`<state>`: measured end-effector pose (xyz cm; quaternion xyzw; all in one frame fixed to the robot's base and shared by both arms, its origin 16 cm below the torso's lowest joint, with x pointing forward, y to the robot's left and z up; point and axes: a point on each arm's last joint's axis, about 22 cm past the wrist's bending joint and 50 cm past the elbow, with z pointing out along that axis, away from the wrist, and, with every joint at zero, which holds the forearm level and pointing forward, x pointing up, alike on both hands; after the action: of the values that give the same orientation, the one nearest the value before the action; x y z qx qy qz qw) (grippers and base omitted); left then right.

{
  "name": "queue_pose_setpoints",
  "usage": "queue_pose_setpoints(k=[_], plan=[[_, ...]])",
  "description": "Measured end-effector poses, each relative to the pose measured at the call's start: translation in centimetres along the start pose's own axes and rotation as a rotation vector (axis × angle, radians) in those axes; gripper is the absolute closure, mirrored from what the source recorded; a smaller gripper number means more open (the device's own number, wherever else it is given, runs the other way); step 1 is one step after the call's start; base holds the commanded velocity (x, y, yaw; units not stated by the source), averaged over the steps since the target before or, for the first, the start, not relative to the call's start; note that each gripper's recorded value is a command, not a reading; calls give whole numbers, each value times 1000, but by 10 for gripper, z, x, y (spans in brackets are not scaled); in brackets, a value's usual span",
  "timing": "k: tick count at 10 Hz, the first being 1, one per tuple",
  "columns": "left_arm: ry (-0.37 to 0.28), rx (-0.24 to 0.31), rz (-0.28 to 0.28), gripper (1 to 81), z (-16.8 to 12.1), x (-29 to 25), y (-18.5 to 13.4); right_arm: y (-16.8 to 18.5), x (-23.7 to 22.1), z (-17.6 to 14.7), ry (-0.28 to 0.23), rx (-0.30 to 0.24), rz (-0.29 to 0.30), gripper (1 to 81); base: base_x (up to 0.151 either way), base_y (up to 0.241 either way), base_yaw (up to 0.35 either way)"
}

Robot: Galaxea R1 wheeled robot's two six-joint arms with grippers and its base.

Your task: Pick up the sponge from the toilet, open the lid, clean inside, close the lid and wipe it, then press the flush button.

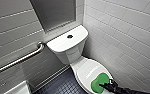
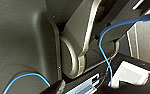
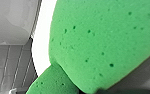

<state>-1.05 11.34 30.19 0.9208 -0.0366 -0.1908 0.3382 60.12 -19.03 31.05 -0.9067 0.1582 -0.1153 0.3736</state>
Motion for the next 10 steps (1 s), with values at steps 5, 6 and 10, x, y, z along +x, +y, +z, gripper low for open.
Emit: queue_pose_setpoints(k=[5,6,10], plan=[[-1,-4,2,10,1,0,3,83,-64,-90,-2,-93,90,811,0,0,0],[0,-4,3,10,2,1,3,100,-82,-104,-18,-123,107,811,0,0,0],[2,-12,6,10,4,2,8,172,-205,-175,-104,-266,218,811,0,0,0]])
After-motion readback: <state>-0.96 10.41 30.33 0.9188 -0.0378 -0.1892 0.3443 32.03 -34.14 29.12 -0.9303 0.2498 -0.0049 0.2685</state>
